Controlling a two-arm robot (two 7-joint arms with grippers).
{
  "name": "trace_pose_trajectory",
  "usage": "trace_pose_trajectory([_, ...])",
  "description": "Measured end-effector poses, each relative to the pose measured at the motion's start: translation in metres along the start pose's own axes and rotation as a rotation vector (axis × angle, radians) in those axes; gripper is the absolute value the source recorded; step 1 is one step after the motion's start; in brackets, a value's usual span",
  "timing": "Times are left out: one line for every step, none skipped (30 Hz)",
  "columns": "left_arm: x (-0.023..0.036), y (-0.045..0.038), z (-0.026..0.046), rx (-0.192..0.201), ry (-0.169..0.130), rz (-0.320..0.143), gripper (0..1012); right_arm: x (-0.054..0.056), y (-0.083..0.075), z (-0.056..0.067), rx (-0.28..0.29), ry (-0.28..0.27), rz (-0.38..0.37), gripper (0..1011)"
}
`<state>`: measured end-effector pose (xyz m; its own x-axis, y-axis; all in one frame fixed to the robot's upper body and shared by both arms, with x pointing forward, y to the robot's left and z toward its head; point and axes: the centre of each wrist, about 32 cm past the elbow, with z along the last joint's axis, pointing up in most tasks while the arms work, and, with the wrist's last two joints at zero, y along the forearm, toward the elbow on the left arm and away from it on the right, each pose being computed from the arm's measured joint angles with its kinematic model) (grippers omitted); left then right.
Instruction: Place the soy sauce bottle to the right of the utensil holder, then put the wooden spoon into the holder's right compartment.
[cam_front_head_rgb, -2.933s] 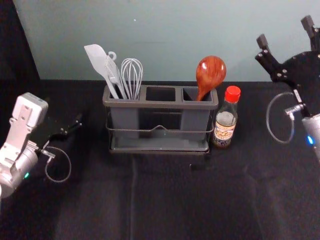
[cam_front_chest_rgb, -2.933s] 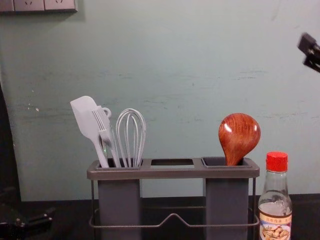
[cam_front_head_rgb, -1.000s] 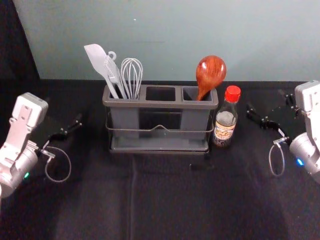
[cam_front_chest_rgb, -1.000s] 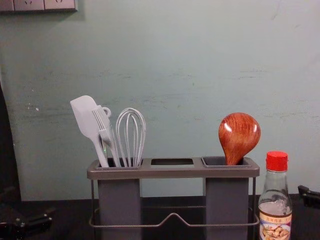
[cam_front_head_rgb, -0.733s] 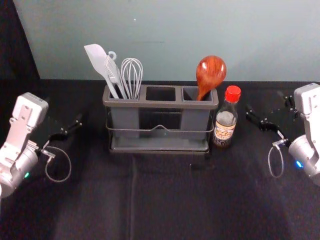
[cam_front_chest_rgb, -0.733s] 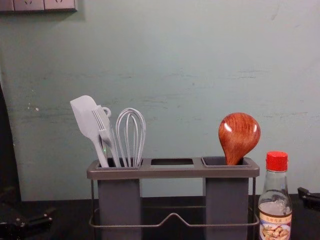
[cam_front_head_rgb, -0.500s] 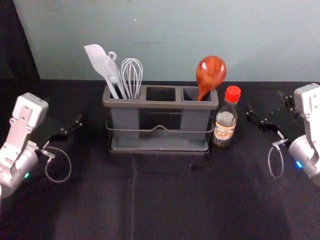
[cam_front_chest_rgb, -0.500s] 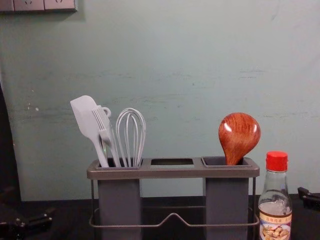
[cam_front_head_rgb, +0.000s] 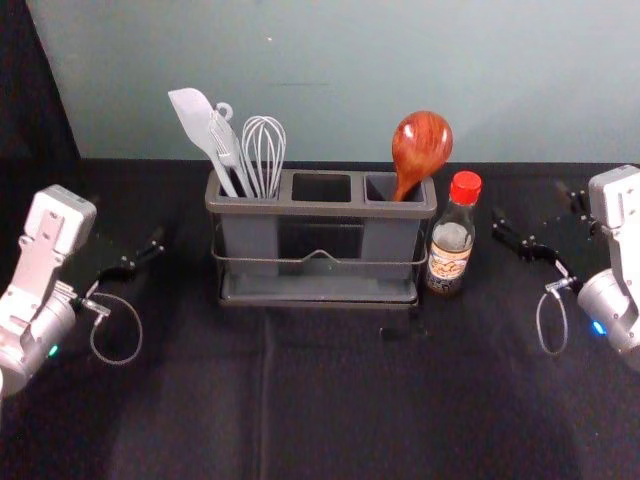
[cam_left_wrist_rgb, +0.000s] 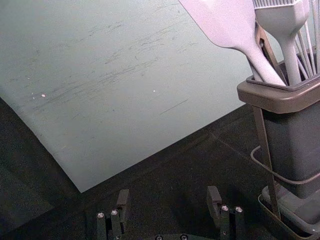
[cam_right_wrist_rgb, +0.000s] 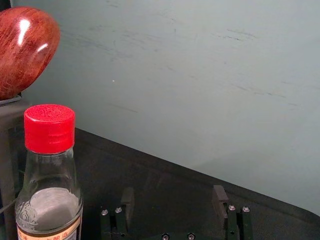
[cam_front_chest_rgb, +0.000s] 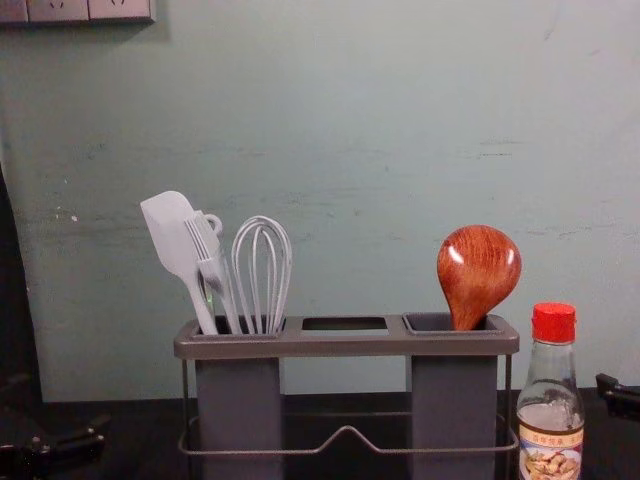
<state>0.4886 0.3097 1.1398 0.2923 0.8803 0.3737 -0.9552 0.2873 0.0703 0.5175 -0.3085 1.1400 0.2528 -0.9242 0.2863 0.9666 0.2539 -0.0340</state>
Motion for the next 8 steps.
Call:
trace_pose_trajectory([0.0000,0.0000,0.0000,0.000,0.000,0.000,1000,0.0000,0.0000,0.0000,0.000,0.000,0.000,1002])
trace_pose_trajectory([0.0000,0.0000,0.0000,0.000,0.000,0.000,1000,0.0001,0.0000,0.0001,0.000,0.000,0.000,1003])
trace_pose_trajectory([0.0000,0.0000,0.0000,0.000,0.000,0.000,1000,0.0001,0.0000,0.0001,0.000,0.000,0.000,1003])
trace_pose_trajectory([0.0000,0.0000,0.0000,0.000,0.000,0.000,1000,0.0001,0.0000,0.0001,0.000,0.000,0.000,1003])
trace_pose_trajectory([0.0000,0.0000,0.0000,0.000,0.000,0.000,1000,0.0001,0.0000,0.0001,0.000,0.000,0.000,1002])
trace_pose_trajectory([0.0000,0.0000,0.0000,0.000,0.000,0.000,1000,0.0001,0.0000,0.0002,0.000,0.000,0.000,1002])
trace_pose_trajectory([0.0000,0.0000,0.0000,0.000,0.000,0.000,1000,0.0001,0.0000,0.0002,0.000,0.000,0.000,1002])
trace_pose_trajectory([0.0000,0.0000,0.0000,0.000,0.000,0.000,1000,0.0001,0.0000,0.0002,0.000,0.000,0.000,1003])
